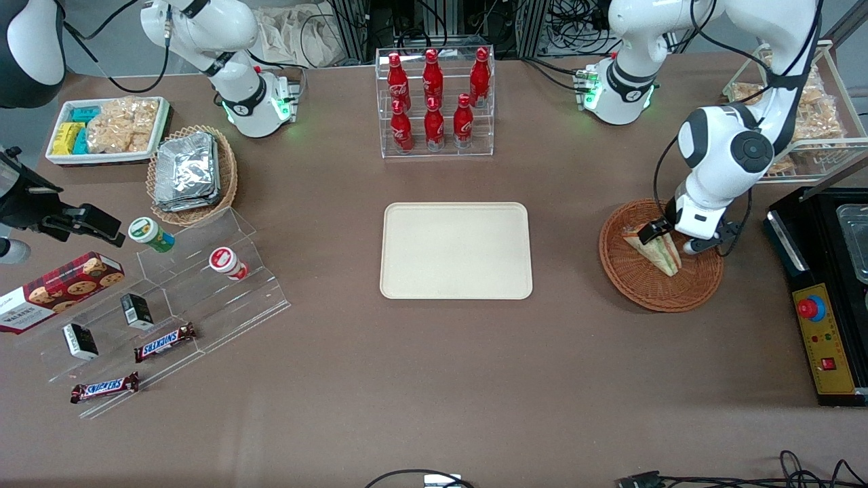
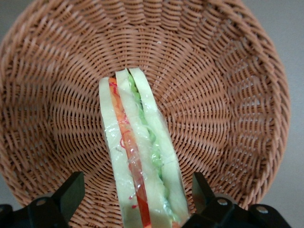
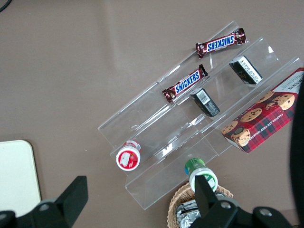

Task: Place sandwich from basket to tray
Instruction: 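Lower the left gripper and close it on the sandwich's edge, then lift the sandwich up out of the basket with the left gripper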

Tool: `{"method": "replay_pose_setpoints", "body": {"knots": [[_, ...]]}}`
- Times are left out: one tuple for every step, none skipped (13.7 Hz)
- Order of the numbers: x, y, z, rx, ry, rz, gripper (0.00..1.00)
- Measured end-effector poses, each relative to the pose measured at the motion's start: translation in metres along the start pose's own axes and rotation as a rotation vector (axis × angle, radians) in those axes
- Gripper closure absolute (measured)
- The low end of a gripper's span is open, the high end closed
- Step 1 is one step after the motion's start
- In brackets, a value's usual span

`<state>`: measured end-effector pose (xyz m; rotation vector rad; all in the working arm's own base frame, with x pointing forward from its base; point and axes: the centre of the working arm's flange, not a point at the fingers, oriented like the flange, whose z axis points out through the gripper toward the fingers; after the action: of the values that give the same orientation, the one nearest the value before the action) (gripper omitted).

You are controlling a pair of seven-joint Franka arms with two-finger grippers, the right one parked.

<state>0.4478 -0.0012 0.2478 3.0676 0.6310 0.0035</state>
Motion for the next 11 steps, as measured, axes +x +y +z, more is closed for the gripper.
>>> {"method": "replay_pose_setpoints", "body": {"knots": [[0.000, 0.000, 0.002, -0.002, 0.001, 0.000, 0.04], [0.000, 0.000, 0.004, -0.002, 0.000, -0.001, 0.05], [0.000, 0.000, 0.005, -0.002, -0.001, -0.001, 0.12], [0.000, 0.000, 0.006, -0.002, -0.003, -0.001, 0.25], [0.000, 0.000, 0.006, -0.002, -0.003, -0.001, 0.35], [0.000, 0.000, 0.006, -0.002, -0.003, -0.001, 0.47], [0.000, 0.000, 0.006, -0.002, -0.002, -0.001, 0.57], [0.000, 0.000, 0.005, -0.002, -0.001, -0.001, 0.65], [0.001, 0.001, 0.003, -0.003, 0.001, -0.001, 0.74], [0.003, 0.002, -0.001, -0.004, 0.006, 0.001, 0.80], [0.007, 0.003, -0.009, -0.001, 0.007, 0.005, 0.80]]}}
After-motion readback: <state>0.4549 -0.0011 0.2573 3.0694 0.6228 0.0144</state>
